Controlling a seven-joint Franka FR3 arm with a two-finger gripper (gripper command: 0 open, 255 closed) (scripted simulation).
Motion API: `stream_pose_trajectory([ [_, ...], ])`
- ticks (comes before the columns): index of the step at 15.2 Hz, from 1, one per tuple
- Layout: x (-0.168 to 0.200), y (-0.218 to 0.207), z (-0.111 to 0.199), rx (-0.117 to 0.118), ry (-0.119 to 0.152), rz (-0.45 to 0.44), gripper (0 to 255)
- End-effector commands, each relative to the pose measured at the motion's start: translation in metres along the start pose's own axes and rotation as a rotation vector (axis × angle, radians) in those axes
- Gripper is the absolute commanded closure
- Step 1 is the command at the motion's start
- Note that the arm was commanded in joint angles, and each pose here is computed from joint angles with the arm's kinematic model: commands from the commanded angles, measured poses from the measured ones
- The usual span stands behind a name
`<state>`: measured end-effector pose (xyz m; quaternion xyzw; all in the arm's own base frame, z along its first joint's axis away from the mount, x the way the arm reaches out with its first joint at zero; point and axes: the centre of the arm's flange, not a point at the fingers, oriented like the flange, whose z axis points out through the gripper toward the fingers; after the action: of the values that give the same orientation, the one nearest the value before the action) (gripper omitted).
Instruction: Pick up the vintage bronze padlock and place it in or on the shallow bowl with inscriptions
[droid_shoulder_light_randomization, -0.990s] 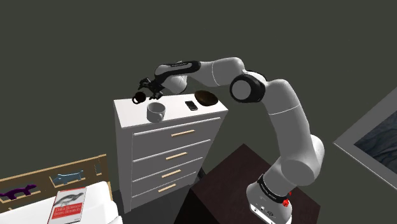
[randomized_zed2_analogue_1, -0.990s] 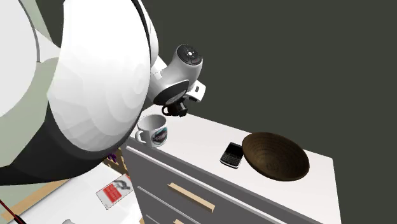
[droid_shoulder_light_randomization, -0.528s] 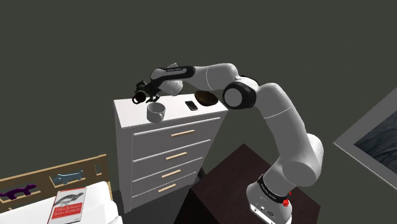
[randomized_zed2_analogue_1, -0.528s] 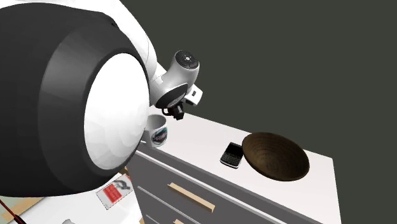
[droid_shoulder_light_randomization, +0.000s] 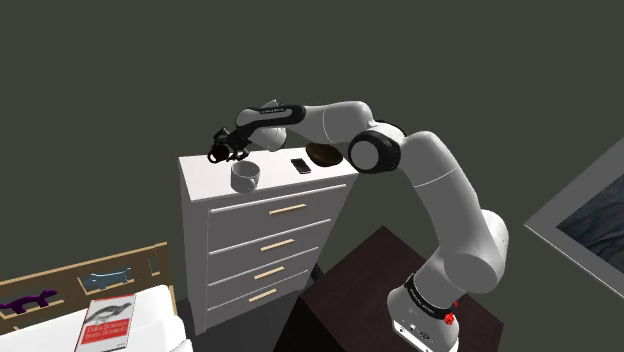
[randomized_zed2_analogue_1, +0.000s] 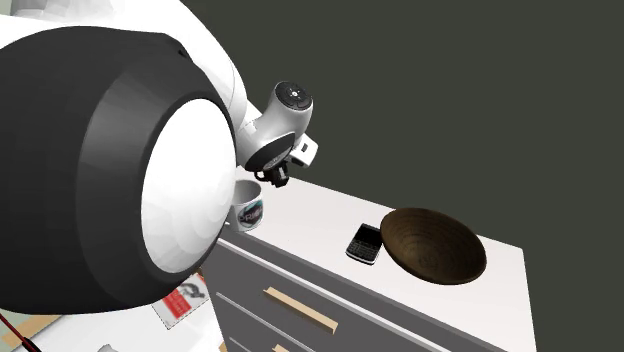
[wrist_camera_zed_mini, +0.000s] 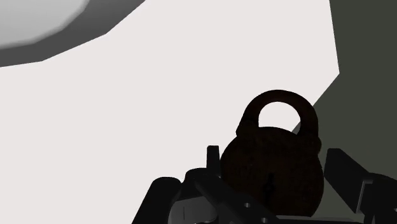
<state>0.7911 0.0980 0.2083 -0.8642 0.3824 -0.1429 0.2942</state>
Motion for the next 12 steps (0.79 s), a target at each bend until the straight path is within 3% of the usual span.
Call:
stream_pose_trajectory([
  [1, 0.0, 0.0, 0.0, 0.0, 0.0, 0.0, 255],
  [12, 0.0, -0.01, -0.012, 0.0, 0.0, 0.0, 255],
])
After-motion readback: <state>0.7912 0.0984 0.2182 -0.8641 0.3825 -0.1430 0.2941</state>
